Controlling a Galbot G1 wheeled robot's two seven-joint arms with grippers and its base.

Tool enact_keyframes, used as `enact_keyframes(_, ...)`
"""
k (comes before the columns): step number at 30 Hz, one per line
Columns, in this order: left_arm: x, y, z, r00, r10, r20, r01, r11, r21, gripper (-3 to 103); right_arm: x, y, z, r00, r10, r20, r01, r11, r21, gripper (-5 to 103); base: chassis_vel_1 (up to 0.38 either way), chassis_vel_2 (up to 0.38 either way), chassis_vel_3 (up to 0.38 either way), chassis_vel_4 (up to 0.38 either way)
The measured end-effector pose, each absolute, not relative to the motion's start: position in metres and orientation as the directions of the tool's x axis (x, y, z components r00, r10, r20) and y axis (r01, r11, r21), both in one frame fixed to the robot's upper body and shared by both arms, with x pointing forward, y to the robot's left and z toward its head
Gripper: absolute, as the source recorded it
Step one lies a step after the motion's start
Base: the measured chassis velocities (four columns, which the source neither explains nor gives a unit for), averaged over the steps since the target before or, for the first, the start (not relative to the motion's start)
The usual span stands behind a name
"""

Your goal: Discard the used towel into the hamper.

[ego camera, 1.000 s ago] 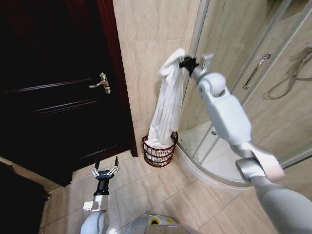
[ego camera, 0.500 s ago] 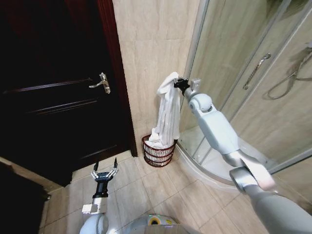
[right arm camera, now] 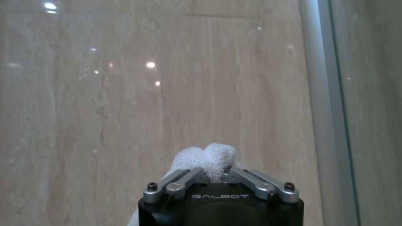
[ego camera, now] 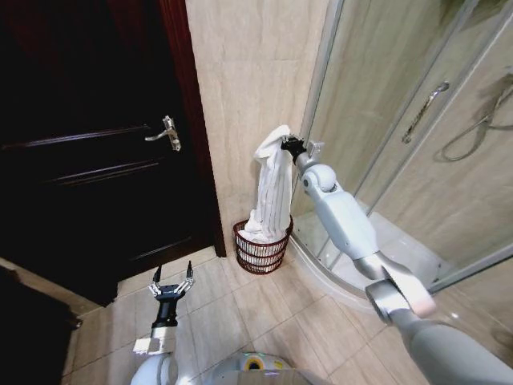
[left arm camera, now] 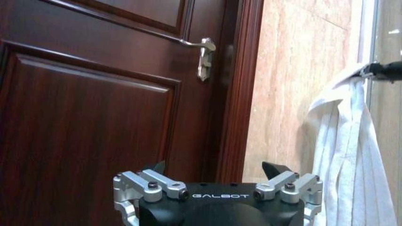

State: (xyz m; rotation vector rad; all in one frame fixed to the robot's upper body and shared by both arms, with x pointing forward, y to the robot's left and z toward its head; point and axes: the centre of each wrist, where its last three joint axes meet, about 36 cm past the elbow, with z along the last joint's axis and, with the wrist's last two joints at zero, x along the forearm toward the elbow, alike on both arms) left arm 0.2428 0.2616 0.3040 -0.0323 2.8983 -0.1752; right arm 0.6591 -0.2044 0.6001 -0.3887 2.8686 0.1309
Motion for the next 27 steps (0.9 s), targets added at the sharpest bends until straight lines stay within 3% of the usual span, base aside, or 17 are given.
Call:
enact_keyframes(8, 0.242, 0.263, 0.308, -0.969, -0.044, -0.244, -0.013, 0.992, -0.126, 100, 0.67, -0.175, 0.572, -0.924, -0.245, -0.293, -0.294, 0.946, 0.137, 4, 0.0, 0.0, 0.0, 0.0)
enact_keyframes(20, 0.246, 0.262, 0.308, -0.967, -0.041, -0.252, -0.007, 0.991, -0.135, 100, 0.669, -0.163, 0.595, -0.892, -0.243, -0.381, -0.324, 0.931, 0.166, 4, 0.0, 0.0, 0.0, 0.0)
enact_keyframes(27, 0.248, 0.26, 0.306, -0.968, -0.036, -0.248, -0.001, 0.99, -0.138, 100, 0.657, -0.165, 0.557, -0.926, -0.247, -0.286, -0.316, 0.92, 0.23, 4, 0.0, 0.0, 0.0, 0.0)
